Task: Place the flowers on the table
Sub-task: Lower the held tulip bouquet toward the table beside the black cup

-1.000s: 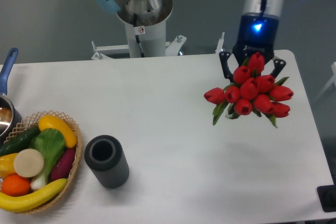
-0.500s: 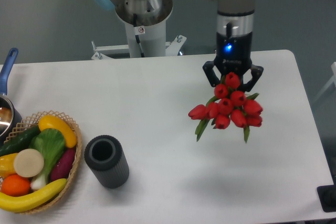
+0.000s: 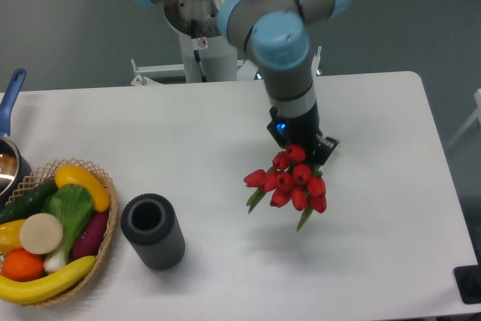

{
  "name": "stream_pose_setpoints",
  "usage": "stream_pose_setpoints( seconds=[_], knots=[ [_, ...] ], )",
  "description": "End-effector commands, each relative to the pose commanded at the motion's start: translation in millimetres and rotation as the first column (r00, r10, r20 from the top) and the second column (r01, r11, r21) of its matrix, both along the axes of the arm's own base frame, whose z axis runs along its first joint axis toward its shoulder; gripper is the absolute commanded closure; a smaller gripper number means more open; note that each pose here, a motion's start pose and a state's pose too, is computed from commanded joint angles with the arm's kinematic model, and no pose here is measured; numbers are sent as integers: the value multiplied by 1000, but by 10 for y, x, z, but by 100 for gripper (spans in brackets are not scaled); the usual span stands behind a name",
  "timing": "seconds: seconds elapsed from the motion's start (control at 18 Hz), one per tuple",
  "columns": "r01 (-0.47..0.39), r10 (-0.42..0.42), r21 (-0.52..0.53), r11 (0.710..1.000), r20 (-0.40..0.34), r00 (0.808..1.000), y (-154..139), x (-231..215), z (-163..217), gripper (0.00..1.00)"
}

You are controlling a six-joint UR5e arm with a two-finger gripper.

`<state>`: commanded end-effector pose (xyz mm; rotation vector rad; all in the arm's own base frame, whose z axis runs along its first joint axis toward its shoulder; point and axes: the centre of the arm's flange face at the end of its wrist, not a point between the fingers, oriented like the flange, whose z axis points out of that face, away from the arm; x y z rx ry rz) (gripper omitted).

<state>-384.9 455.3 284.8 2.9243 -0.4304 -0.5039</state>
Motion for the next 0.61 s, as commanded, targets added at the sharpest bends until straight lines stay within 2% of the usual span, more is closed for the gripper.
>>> stream_pose_setpoints(
  seconds=[0.17, 0.5, 0.56, 0.61],
  knots=[
    [32, -33, -91, 995, -1, 999, 91, 43, -272, 58],
    [54, -50, -114, 992, 38, 998, 235, 32, -578, 57],
    [57, -53, -120, 991, 41, 998, 249, 40, -622, 49],
    [61, -57, -121, 991, 39, 998, 269, 43, -633, 28]
  ],
)
